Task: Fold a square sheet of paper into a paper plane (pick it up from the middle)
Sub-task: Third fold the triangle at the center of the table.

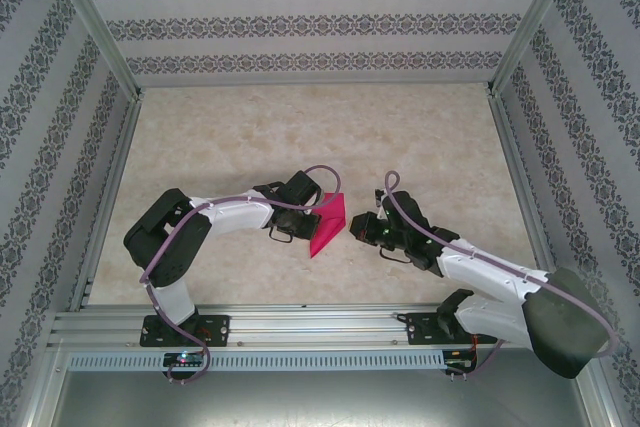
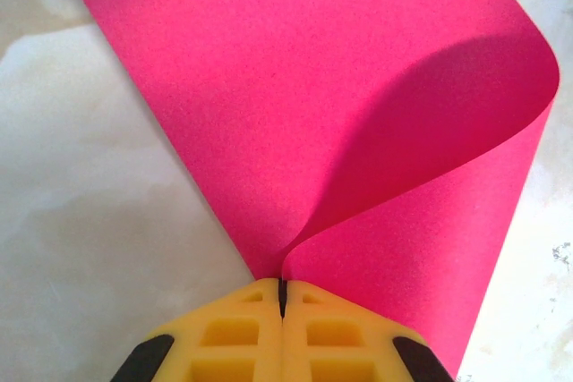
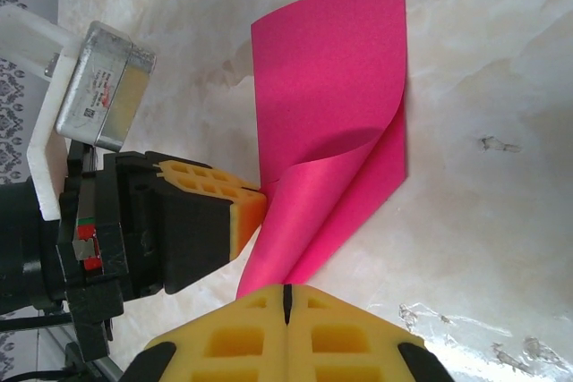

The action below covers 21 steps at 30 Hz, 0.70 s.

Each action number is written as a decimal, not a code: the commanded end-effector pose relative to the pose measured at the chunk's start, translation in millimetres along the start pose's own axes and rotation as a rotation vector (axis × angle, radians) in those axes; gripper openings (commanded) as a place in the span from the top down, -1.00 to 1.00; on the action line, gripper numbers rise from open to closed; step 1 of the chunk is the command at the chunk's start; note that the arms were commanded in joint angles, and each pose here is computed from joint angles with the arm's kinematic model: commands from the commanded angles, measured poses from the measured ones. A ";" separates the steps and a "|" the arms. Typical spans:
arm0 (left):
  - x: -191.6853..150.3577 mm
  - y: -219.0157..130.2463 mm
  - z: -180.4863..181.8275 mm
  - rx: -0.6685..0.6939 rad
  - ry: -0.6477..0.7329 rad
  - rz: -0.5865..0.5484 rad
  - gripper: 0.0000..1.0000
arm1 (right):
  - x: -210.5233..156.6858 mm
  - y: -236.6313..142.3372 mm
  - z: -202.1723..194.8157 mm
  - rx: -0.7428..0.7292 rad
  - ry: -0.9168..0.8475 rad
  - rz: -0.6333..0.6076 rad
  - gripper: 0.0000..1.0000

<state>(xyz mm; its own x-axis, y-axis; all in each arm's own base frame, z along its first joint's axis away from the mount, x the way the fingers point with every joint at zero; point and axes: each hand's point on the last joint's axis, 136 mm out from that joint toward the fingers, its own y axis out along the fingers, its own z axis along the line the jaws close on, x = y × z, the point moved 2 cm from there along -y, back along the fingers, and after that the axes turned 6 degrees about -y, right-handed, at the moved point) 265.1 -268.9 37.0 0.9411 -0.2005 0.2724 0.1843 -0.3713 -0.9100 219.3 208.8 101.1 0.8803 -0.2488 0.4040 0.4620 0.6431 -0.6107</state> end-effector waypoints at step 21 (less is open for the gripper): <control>-6.8 8.5 7.6 0.006 -0.007 0.033 1.00 | -14.6 16.0 6.5 0.001 0.022 0.019 1.00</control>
<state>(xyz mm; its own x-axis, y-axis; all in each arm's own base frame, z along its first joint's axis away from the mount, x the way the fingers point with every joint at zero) 265.1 -268.9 37.0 0.9411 -0.2005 0.2722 0.1840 -0.3716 -0.9100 214.8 221.5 93.7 0.8838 -0.2519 0.3942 0.4583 0.6352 -0.6217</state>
